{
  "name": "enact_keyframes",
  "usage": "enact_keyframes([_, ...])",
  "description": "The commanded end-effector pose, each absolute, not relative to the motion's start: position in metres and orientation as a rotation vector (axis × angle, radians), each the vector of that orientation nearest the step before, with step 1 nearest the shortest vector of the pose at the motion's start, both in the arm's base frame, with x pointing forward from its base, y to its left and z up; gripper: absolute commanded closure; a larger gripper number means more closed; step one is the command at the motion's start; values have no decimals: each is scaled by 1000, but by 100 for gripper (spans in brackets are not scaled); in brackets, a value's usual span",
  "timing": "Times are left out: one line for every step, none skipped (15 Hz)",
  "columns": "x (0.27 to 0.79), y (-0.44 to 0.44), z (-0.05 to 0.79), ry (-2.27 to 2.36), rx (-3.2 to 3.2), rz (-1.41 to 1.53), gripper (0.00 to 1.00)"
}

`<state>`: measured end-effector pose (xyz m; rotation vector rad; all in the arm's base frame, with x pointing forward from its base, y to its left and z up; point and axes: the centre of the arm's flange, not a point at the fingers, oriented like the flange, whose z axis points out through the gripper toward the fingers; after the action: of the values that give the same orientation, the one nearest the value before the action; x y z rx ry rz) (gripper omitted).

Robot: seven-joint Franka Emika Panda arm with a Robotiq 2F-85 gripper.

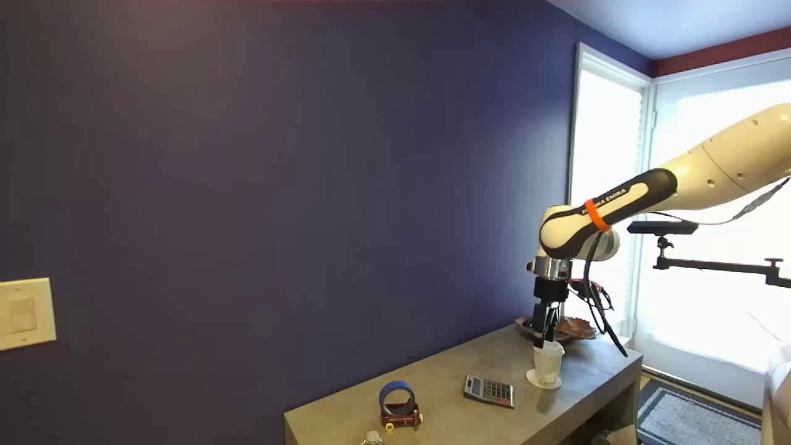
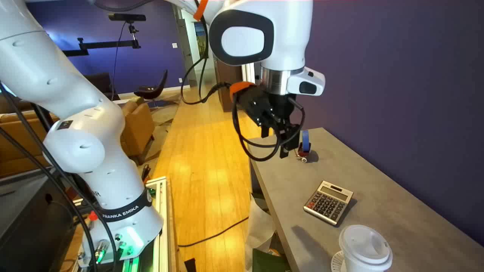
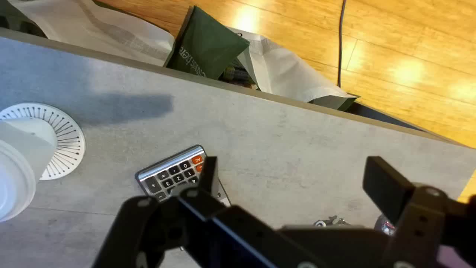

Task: Put the seal tape horizontally

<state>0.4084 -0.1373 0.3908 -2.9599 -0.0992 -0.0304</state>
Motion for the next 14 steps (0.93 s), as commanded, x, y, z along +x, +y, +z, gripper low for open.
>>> enact_keyframes([408, -137, 391, -99, -2960, -30, 0])
enact_keyframes([408, -137, 391, -99, -2960, -30, 0])
enact_keyframes([408, -137, 391, -99, -2960, -30, 0])
enact_keyframes([408, -137, 391, -99, -2960, -30, 0])
enact_keyframes([408, -137, 391, -99, -2960, -30, 0])
enact_keyframes([408, -137, 391, -99, -2960, -30, 0])
enact_keyframes([408, -137, 391, -99, -2960, -30, 0])
enact_keyframes([408, -137, 391, -99, -2960, -30, 0])
enact_keyframes([408, -137, 391, -99, -2960, -30, 0])
enact_keyframes([418, -127, 397, -137, -2988, -27, 0])
enact_keyframes([425, -117, 403, -188, -2999, -36, 0])
enact_keyframes([435, -100, 410, -263, -3024, -35, 0])
enact_keyframes([443, -83, 417, -339, -3038, -43, 0])
enact_keyframes([452, -63, 425, -429, -3057, -53, 0])
